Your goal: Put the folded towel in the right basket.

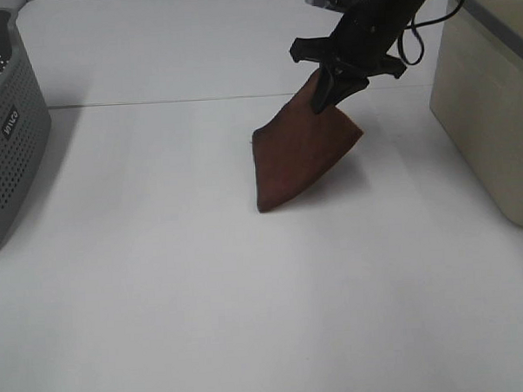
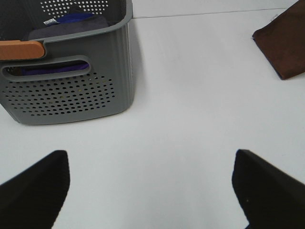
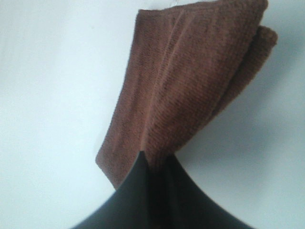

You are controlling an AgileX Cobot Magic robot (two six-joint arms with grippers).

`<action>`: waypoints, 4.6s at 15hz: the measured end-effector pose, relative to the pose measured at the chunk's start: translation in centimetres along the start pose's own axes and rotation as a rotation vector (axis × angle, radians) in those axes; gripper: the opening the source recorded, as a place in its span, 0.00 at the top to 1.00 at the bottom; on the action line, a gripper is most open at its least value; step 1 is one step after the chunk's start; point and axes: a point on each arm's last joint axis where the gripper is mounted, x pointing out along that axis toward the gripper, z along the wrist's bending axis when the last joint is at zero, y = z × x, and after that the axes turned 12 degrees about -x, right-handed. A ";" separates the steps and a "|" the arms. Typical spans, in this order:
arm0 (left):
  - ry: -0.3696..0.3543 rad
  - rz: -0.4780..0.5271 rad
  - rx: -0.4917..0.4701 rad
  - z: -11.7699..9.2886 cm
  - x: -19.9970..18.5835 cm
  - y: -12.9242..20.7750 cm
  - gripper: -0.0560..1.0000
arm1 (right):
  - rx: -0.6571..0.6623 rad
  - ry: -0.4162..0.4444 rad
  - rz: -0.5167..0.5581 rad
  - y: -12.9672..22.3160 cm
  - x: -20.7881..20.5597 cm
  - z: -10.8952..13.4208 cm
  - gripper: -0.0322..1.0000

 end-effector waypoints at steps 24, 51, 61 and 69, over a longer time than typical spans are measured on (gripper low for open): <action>0.000 0.000 0.000 0.0 0.0 0.0 0.12 | 0.336 0.454 -0.261 10.5 -26.1 -16.8 0.96; 0.000 0.000 0.000 0.0 0.0 0.0 0.12 | 0.091 0.471 -0.348 8.6 -30.6 1.3 0.27; 0.000 0.000 0.000 0.0 0.0 0.0 0.12 | 0.127 0.454 -0.177 24.4 -27.5 8.1 0.27; 0.000 0.000 0.000 0.0 0.0 0.0 0.12 | 0.107 0.501 -0.284 38.5 -21.7 13.0 0.27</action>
